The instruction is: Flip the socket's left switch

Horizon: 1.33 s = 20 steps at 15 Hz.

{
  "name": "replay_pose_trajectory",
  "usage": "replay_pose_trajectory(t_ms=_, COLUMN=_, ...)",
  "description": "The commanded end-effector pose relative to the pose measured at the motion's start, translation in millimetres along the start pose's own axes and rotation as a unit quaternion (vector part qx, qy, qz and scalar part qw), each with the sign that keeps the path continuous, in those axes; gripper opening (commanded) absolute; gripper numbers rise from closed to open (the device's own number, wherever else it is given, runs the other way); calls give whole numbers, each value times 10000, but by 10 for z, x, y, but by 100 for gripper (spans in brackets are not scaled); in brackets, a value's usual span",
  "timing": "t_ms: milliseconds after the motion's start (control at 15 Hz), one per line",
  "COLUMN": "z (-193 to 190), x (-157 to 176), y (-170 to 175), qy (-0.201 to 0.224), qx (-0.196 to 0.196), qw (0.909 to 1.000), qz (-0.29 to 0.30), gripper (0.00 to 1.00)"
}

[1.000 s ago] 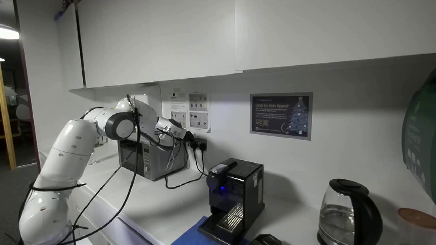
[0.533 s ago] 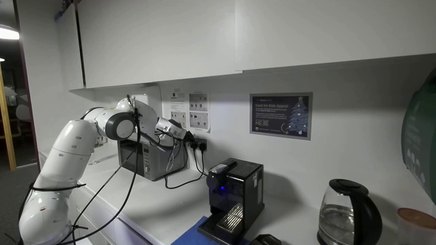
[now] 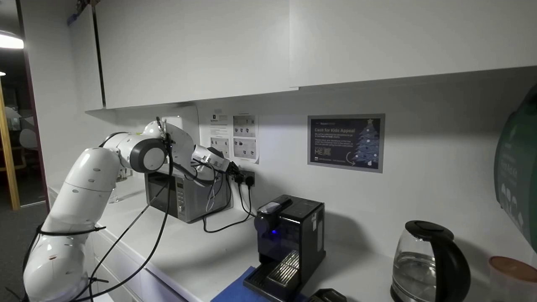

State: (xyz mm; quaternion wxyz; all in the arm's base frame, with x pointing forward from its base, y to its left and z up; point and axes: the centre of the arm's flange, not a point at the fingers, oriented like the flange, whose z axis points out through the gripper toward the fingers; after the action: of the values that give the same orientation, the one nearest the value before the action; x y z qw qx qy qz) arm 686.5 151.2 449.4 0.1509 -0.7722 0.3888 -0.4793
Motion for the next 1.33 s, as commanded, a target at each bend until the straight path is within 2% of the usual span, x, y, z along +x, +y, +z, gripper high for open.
replay_pose_trajectory(t_ms=0, z=30, x=74, y=-200, qy=177, qx=307, qw=9994, qz=-18, gripper=0)
replay_pose_trajectory(t_ms=867, z=-31, x=73, y=-324, qy=317, qx=452, qw=9982, qz=-228, gripper=0)
replay_pose_trajectory(t_ms=1067, z=-65, x=56, y=-277, qy=177, qx=314, qw=9991, qz=-245, gripper=0)
replay_pose_trajectory(t_ms=1267, z=-174, x=53, y=-188, qy=-216, qx=74, qw=9986, qz=-470, gripper=0)
